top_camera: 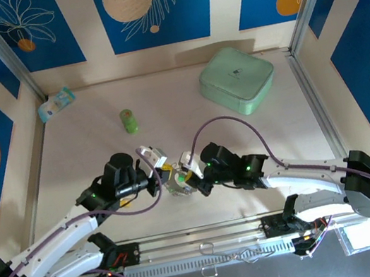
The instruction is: Put the keys on the keyring
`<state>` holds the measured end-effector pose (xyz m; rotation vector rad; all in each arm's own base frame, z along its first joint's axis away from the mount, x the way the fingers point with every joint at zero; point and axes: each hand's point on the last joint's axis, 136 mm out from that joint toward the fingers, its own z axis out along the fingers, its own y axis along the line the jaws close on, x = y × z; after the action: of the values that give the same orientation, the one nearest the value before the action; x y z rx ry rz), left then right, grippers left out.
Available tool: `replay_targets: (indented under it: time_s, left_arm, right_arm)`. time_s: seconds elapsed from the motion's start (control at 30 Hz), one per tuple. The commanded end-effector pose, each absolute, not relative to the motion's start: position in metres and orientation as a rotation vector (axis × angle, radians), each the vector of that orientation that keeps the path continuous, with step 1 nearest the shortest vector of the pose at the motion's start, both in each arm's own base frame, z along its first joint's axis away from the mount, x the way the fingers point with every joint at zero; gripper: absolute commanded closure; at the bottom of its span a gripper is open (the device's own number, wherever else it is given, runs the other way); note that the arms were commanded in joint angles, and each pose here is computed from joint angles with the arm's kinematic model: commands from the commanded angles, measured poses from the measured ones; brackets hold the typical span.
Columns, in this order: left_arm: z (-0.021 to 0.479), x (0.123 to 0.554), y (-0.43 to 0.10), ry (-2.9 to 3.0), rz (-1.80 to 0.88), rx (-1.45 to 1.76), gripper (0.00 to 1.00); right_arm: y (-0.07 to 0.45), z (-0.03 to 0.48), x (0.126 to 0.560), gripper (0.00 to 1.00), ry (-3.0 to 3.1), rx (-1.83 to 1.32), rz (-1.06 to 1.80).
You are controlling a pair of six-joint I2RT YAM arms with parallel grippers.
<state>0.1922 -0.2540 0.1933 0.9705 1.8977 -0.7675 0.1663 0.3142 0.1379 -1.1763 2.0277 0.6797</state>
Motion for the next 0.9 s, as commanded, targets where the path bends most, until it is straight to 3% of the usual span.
replay_targets:
  time_s: [0.0, 0.47, 0.87]
  left_arm:
    - [0.206, 0.203, -0.252, 1.885, -0.711, 0.922, 1.00]
    - [0.224, 0.208, -0.248, 1.711, -0.582, 0.984, 1.00]
    - [0.214, 0.206, -0.242, 1.773, -0.509, 1.046, 1.00]
  right_arm:
    - [0.328, 0.163, 0.168, 1.00, 2.026, -1.099, 0.755]
    - [0.342, 0.170, 0.166, 1.00, 2.184, -0.911, 0.957]
    - [0.332, 0.175, 0.176, 1.00, 2.197, -0.837, 0.885]
